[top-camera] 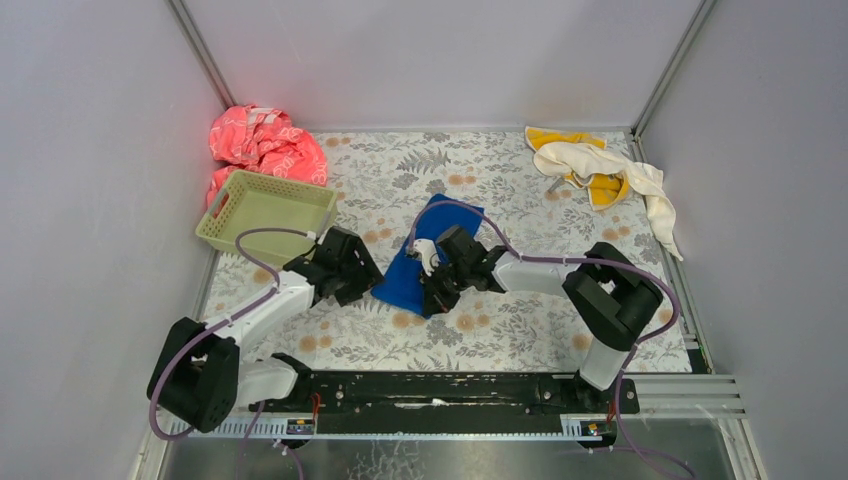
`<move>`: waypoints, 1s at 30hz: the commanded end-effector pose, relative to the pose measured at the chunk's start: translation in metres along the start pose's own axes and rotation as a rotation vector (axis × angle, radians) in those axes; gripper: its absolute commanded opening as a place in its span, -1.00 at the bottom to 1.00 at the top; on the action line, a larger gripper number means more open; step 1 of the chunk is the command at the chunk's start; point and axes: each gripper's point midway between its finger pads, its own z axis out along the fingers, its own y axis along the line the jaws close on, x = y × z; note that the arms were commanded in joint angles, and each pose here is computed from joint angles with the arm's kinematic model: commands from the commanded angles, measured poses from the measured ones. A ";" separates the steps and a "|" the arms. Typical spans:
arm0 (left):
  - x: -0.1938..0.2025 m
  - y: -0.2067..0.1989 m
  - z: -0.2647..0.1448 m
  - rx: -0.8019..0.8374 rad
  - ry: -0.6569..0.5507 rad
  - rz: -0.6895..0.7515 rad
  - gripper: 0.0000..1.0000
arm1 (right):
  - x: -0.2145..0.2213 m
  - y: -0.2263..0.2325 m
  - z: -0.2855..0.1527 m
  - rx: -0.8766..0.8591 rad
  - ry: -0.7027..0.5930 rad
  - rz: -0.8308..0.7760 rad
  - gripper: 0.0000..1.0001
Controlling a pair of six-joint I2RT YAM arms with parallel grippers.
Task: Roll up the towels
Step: Roll the towel at the center of the board.
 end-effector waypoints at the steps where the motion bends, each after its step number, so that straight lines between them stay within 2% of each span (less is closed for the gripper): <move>1: 0.006 -0.005 0.004 0.007 0.033 -0.033 0.34 | -0.008 0.015 -0.001 -0.116 -0.050 0.067 -1.00; 13: 0.016 0.005 0.014 -0.015 0.021 -0.096 0.30 | 0.005 -0.007 0.002 -0.162 -0.084 0.338 -1.00; 20: 0.009 -0.002 0.029 -0.033 0.006 -0.085 0.18 | 0.013 -0.012 0.007 -0.173 -0.067 0.400 -1.00; 26: 0.009 0.004 0.040 -0.074 0.009 -0.065 -0.19 | 0.017 -0.018 0.005 -0.139 -0.073 0.412 -0.92; 30: 0.006 0.003 0.041 -0.083 0.006 -0.050 -0.59 | 0.011 -0.022 -0.001 -0.096 -0.099 0.371 -0.81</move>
